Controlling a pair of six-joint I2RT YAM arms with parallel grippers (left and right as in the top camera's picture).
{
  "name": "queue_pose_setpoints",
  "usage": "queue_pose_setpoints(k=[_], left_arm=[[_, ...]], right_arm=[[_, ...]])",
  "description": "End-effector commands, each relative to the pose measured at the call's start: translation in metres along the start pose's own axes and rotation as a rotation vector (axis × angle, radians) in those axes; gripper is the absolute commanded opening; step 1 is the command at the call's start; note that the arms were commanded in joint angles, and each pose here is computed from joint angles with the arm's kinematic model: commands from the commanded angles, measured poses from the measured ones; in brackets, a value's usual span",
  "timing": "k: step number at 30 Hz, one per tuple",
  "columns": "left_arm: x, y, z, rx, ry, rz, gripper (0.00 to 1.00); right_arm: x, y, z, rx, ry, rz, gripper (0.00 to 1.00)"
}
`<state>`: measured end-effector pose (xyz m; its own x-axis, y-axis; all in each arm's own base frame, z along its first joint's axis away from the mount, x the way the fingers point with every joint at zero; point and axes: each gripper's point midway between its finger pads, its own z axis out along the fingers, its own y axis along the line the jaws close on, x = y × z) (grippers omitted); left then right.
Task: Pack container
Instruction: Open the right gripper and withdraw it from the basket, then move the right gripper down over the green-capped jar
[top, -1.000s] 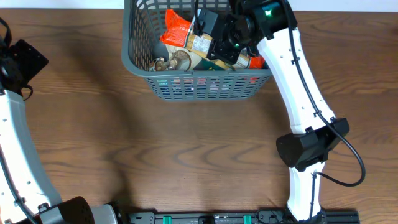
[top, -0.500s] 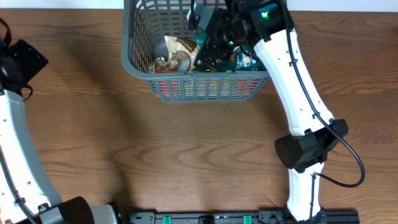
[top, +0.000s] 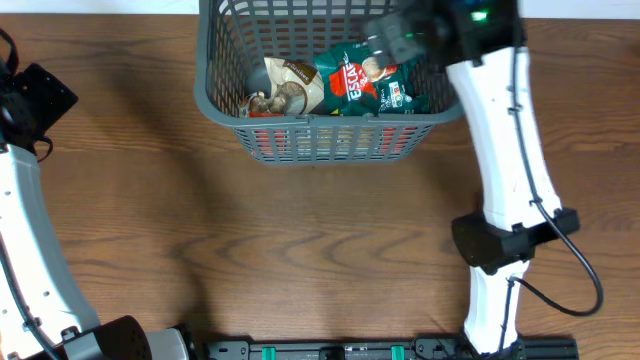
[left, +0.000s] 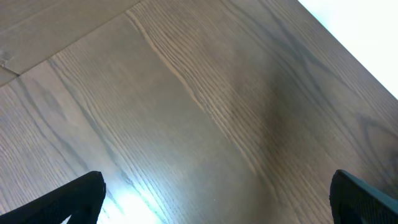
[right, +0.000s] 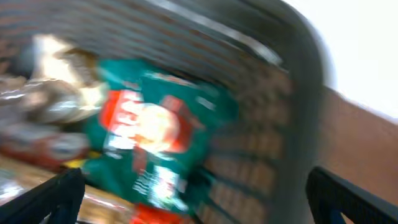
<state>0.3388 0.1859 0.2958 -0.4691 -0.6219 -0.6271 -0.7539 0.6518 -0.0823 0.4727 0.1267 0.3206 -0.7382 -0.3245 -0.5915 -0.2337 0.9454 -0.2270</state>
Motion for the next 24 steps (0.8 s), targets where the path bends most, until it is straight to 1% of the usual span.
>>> queue_pose_setpoints(k=[1, 5, 9, 12, 17, 24], left_arm=[[0.000, 0.004, 0.001, -0.016, -0.001, -0.008, 0.99], [0.000, 0.004, 0.001, -0.016, -0.001, -0.008, 0.99], [0.000, 0.004, 0.001, -0.016, -0.001, -0.008, 0.99], [0.000, 0.004, 0.001, -0.016, -0.001, -0.008, 0.99], [0.000, 0.004, 0.001, -0.016, -0.001, -0.008, 0.99], [0.000, 0.004, 0.001, -0.016, -0.001, -0.008, 0.99]], right_arm=[[0.013, -0.071, -0.038, 0.234, -0.016, 0.270, 0.99], [0.055, -0.113, -0.055, 0.305, 0.075, 0.526, 0.99], [0.065, -0.126, -0.059, 0.172, 0.086, 0.622, 0.99], [0.070, -0.142, -0.067, 0.152, 0.073, 0.678, 0.99], [0.085, -0.180, -0.086, 0.268, 0.045, 0.736, 0.99], [0.100, -0.182, -0.113, 0.270, 0.036, 0.749, 0.99]])
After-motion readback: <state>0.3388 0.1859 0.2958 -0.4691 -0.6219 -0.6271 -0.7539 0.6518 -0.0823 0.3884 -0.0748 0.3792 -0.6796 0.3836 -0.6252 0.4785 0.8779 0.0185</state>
